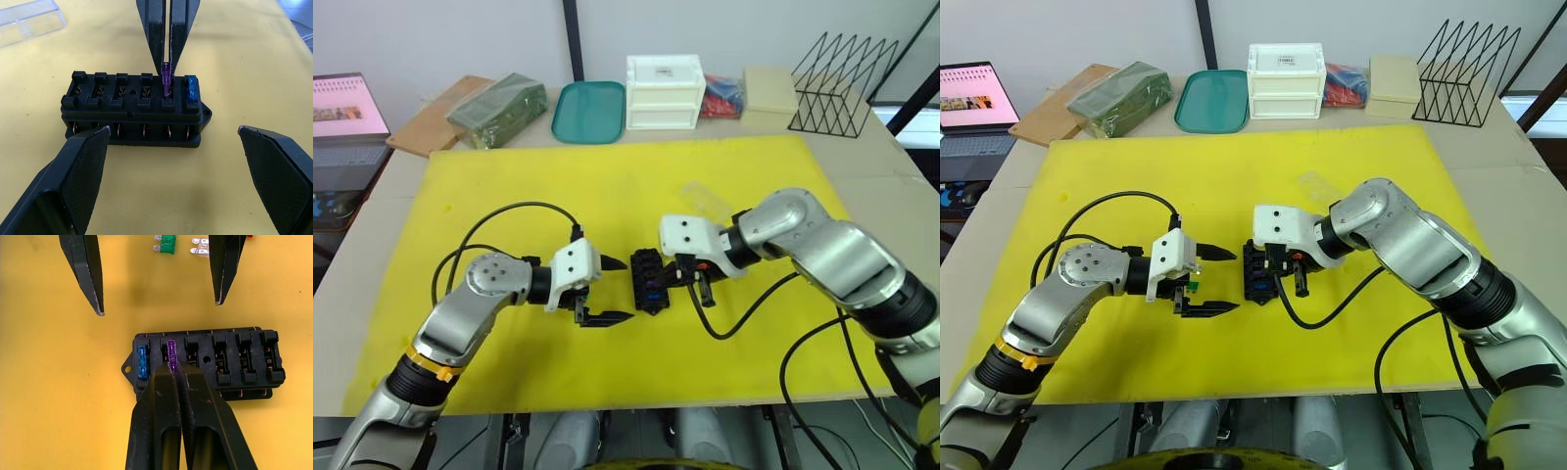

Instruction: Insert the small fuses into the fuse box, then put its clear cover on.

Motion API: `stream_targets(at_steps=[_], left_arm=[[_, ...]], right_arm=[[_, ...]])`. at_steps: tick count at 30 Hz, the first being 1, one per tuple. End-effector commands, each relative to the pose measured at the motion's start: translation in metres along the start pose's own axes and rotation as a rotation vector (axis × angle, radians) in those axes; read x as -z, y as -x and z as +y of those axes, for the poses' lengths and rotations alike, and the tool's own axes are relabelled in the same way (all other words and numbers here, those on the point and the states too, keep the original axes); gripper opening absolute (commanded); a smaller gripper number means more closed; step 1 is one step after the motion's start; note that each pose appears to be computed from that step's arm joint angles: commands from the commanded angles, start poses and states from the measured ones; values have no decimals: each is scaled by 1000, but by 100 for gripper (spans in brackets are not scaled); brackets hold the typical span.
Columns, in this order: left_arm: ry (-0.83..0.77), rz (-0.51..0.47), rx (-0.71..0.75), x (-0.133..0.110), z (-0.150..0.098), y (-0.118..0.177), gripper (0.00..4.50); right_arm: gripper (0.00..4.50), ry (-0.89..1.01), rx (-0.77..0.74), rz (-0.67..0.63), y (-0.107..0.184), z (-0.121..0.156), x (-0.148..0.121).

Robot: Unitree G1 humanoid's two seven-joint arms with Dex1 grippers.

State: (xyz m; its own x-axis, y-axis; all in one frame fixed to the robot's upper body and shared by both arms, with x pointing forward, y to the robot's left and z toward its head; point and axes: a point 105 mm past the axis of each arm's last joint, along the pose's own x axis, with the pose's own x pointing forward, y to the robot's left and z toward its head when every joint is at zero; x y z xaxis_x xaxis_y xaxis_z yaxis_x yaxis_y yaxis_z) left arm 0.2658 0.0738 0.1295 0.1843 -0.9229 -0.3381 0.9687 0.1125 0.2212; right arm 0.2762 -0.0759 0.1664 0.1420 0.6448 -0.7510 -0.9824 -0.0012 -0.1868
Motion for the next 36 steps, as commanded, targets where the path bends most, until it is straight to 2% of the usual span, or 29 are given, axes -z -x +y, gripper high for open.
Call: stream_targets(at_steps=[1,36], left_arm=[[-32,-15,7,-8,-3,0,441],[-20,-20,2,-8,-5,-2,441]], right_arm=[[0,26,4,-17,2,4,-8],[0,44,8,40,-8,1,6]])
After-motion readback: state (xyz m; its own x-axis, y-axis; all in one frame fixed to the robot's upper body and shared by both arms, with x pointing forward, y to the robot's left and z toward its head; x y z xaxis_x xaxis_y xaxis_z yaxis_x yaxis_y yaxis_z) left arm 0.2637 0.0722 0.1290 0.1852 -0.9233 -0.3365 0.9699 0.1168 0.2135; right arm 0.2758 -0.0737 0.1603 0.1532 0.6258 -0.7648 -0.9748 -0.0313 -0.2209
